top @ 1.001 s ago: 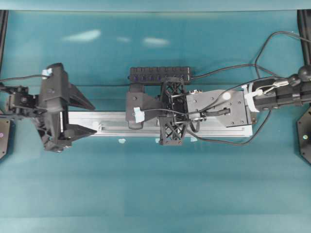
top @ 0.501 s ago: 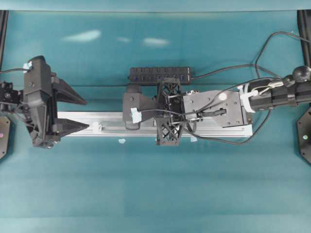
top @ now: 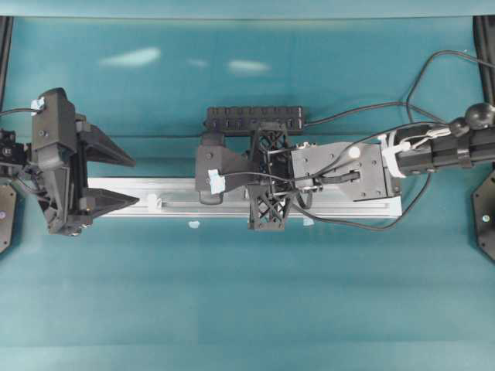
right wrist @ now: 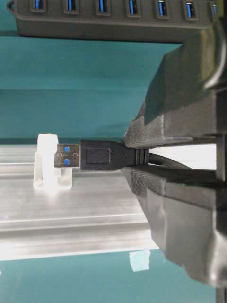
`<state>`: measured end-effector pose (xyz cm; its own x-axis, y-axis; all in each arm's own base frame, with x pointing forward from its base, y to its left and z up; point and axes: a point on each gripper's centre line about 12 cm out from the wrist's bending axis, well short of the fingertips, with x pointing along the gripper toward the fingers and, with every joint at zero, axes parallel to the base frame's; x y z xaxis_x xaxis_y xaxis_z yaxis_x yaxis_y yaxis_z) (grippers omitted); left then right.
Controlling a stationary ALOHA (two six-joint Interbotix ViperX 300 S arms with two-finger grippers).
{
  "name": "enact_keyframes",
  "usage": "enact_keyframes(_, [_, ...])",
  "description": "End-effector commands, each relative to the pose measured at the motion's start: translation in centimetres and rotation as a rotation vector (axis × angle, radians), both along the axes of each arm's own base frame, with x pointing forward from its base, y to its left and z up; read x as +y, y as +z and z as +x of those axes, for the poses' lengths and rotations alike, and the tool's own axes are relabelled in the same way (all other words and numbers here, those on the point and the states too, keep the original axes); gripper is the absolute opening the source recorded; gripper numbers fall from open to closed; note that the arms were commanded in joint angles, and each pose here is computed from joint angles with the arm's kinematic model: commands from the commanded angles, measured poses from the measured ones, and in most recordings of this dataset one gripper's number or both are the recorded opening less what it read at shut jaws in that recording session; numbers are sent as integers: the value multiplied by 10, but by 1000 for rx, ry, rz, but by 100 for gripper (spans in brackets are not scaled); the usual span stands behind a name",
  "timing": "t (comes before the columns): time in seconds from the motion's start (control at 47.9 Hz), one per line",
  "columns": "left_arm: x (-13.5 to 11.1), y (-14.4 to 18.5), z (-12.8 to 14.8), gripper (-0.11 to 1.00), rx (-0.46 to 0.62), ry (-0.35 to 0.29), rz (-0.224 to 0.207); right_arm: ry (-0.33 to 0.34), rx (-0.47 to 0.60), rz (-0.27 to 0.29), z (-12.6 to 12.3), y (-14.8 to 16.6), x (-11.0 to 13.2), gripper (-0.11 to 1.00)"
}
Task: Pass the USB cable through three rings with both arms.
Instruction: 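Push the plug through the second white ring with the right gripper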
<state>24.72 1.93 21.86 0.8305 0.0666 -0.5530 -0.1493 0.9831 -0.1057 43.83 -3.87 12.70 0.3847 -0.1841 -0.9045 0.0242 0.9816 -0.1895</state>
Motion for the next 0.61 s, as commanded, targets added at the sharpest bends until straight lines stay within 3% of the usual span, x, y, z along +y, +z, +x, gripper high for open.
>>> enact_keyframes(0.0, [1, 5, 2, 85, -17, 0, 4, 3, -30, -8, 7, 9, -5, -8])
enact_keyframes(0.584, [1, 4, 3, 85, -14, 0, 4, 11, -55, -5, 16, 7, -3, -8])
